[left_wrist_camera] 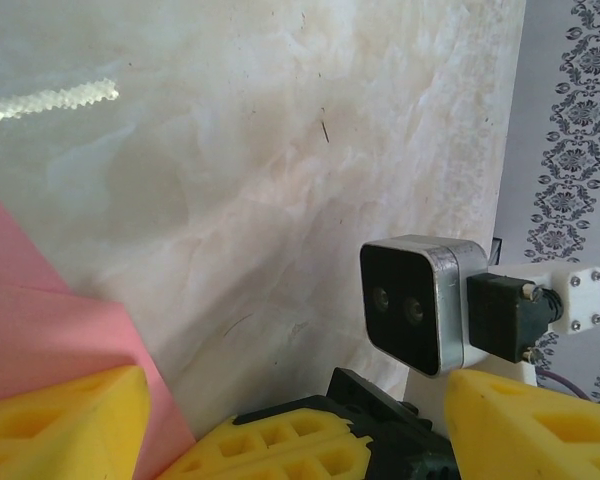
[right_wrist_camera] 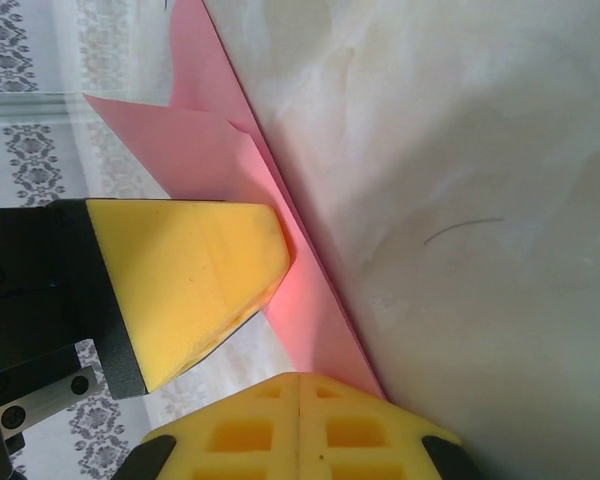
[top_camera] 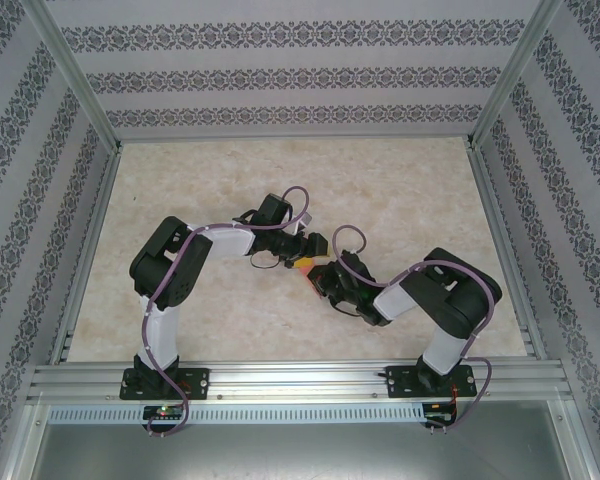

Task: Fold a paper plane with a square sheet of paper (pick it up from the middle)
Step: Fold the wing for the fifth time at the center of the table.

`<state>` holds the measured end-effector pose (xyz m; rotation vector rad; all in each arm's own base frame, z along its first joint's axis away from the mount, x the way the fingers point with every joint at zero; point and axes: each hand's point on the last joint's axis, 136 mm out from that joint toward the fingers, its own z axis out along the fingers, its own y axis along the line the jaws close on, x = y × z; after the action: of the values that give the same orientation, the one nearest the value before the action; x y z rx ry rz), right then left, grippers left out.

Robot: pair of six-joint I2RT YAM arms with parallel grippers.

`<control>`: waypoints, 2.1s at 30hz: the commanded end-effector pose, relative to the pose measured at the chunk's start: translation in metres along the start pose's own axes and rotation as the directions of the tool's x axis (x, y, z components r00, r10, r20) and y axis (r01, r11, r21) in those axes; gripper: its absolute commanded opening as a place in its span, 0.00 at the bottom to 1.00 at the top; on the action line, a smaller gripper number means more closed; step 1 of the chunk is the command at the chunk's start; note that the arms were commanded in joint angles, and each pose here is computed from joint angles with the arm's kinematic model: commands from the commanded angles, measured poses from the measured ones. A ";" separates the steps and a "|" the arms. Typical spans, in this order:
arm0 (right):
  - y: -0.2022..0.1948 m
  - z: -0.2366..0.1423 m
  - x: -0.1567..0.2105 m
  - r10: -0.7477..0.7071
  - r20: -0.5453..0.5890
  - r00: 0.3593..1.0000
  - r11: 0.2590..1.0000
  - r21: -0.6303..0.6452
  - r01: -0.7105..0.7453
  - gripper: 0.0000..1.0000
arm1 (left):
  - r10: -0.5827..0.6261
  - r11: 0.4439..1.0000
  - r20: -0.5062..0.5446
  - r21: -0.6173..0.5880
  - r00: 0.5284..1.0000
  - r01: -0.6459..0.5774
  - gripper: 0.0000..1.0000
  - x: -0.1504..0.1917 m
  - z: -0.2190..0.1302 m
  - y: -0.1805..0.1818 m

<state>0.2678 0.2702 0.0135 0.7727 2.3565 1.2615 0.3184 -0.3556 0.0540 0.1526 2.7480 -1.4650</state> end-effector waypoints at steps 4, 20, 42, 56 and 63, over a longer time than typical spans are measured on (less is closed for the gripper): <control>-0.099 -0.022 0.017 0.034 -0.030 0.999 0.949 0.314 -0.022 0.00 | 0.010 0.995 0.055 -0.103 0.998 -0.004 0.79 -0.019 -0.010 0.034; -0.090 -0.025 0.019 -0.006 -0.066 0.998 0.938 0.345 0.029 0.00 | -0.006 0.993 0.079 -0.119 0.997 0.016 0.79 -0.046 -0.024 0.056; -0.084 -0.014 0.022 0.003 -0.093 0.996 0.943 0.333 0.028 0.00 | -0.052 0.983 0.177 -0.162 0.983 0.082 0.79 -0.086 -0.071 0.087; -0.074 -0.009 0.021 -0.002 -0.095 0.995 0.953 0.302 0.030 0.00 | 0.010 0.992 0.234 -0.128 0.972 0.021 0.78 -0.094 -0.112 0.033; -0.070 -0.010 0.019 -0.013 -0.078 0.997 0.954 0.296 0.035 0.00 | 0.049 0.994 0.149 -0.100 0.988 -0.035 0.76 -0.044 -0.075 0.001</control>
<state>0.2646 0.2723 0.0134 0.7549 2.4224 1.2171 0.3849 -0.2732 0.0982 0.0314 2.6628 -1.2362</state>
